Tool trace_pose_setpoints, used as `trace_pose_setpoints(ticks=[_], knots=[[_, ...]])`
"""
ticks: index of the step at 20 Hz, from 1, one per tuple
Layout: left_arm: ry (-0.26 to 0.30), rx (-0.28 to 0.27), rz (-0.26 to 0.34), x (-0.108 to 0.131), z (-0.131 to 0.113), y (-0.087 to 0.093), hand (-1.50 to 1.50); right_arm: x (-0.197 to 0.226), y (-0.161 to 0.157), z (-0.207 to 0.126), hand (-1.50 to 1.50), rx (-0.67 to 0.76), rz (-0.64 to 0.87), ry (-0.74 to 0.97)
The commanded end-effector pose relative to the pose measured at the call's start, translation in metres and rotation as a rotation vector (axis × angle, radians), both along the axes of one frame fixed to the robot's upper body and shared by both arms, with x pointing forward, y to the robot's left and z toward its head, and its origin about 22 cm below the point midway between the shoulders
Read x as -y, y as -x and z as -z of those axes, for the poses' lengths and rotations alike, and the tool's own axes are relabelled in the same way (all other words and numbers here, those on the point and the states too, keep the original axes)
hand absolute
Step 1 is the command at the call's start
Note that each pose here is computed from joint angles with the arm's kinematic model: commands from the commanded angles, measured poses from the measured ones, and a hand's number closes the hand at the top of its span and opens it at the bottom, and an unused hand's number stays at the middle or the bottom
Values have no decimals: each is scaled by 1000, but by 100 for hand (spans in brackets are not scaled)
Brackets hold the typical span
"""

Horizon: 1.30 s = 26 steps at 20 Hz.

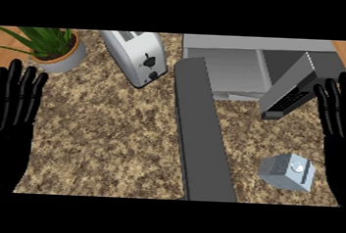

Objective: Pick up the milk, place it into the microwave and close the microwave

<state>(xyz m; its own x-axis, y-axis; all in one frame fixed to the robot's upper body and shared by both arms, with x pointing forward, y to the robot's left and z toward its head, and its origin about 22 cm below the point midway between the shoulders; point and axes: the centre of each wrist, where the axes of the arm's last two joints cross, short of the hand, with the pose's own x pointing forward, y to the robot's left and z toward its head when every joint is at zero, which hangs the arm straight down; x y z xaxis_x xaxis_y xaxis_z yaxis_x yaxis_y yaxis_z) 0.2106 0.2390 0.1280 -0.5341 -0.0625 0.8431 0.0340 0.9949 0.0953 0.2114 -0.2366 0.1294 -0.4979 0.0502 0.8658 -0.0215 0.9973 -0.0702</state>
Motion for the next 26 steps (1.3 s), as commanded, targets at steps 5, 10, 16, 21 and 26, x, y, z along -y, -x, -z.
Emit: trace_pose_setpoints(ticks=[5, 10, 16, 21, 26], knots=[[19, -47, -119, -18, 22, -7, -150, -7, 30, -10, -150, 84, 215, -20], [119, -157, -164, -4, 29, 2, -150, -27, 73, -14, -150, -29, 212, -20], [116, -164, -143, -26, 16, 53, -150, -24, 87, -14, -150, -47, 250, -5], [113, -153, -149, -32, 17, 59, -150, -21, 101, -13, -150, -80, 332, 9], [111, -143, -172, -54, 23, 75, -150, -32, 93, 6, -150, -124, 364, -14]])
